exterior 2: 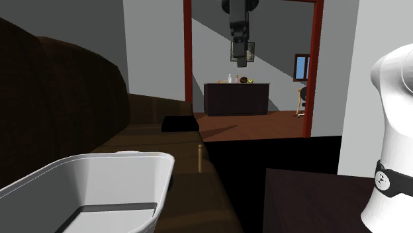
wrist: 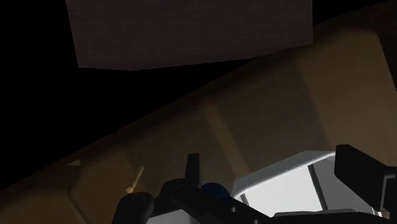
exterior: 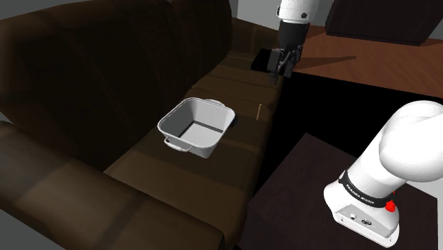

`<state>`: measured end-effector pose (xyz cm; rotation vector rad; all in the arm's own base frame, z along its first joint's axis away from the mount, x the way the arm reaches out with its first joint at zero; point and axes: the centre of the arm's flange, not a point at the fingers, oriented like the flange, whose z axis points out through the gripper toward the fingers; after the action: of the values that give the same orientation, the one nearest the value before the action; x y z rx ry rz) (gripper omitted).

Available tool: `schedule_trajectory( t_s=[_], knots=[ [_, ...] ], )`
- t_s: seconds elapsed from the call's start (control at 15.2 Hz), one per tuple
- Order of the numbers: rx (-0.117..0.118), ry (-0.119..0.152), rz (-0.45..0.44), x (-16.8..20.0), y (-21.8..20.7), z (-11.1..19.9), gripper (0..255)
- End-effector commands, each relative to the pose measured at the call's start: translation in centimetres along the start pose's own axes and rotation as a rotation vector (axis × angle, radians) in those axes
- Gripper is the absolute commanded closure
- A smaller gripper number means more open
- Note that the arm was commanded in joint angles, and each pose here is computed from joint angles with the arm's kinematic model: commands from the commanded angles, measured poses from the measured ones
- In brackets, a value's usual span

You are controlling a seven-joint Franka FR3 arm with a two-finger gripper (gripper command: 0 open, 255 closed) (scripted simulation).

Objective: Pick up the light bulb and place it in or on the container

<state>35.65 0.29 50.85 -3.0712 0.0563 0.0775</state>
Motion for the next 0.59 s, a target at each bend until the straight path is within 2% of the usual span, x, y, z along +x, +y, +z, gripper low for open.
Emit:
schedule_trajectory(
  t_s=[0.0,0.53],
  knots=[
    [0.005,0.008,0.018,2.2,0.5,1.6,0],
    [0.023,0.029,0.087,9.9,3.4,7.9,0]
  ],
)
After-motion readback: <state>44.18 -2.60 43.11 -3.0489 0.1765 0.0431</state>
